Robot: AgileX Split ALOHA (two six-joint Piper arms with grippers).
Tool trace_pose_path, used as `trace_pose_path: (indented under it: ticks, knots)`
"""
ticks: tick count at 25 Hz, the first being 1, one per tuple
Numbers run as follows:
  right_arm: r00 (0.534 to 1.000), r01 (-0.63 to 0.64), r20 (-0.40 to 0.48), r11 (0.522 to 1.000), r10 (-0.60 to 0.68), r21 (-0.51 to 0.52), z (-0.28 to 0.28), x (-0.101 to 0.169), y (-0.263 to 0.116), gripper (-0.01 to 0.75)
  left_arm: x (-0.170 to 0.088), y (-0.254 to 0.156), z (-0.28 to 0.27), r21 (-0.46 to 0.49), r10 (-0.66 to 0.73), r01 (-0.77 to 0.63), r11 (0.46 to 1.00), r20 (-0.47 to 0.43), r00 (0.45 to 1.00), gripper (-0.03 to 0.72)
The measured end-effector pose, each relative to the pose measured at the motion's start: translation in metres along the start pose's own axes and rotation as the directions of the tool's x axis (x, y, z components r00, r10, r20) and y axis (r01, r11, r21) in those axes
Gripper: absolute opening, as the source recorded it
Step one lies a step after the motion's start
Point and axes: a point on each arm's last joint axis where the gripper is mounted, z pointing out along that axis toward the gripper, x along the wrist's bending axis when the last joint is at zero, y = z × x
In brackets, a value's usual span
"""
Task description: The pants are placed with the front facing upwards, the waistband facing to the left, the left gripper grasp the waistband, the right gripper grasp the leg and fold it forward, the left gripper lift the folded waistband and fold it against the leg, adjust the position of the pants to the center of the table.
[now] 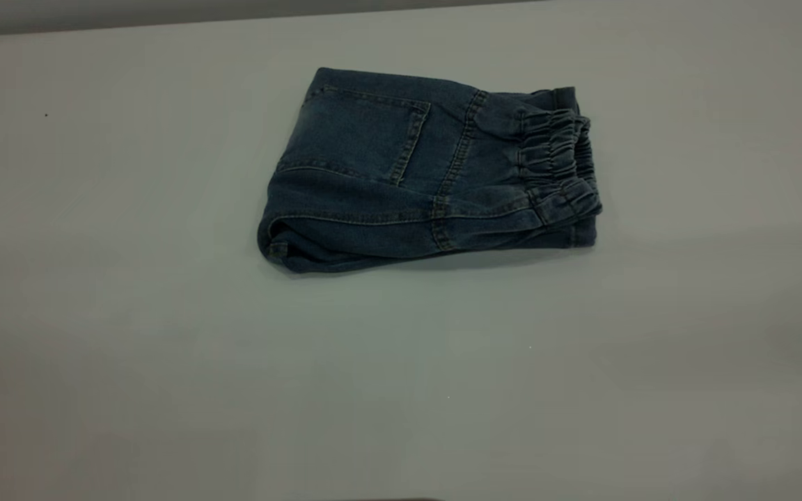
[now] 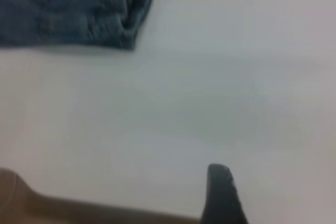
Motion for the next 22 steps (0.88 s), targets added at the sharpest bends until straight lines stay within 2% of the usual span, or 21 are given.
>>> trace_pose_path:
  ticks: [5, 15, 22]
  knots:
    - [1.0, 0.012, -0.008, 0.994, -0.013, -0.107, -0.012, 0.001, -0.01, 0.403, -0.002, -0.01, -0.013, -0.106, 0.005, -0.006, 0.994, -0.008, 1.0, 0.554]
    - [1.0, 0.012, -0.01, 0.993, -0.013, -0.116, -0.013, 0.001, -0.011, 0.403, -0.004, -0.027, -0.03, -0.25, 0.011, -0.015, 0.968, -0.021, 1.0, 0.554]
    - [1.0, 0.012, -0.01, 0.993, -0.013, -0.115, -0.013, 0.001, -0.011, 0.403, -0.004, -0.029, -0.032, -0.261, 0.011, -0.017, 0.965, -0.022, 1.0, 0.554]
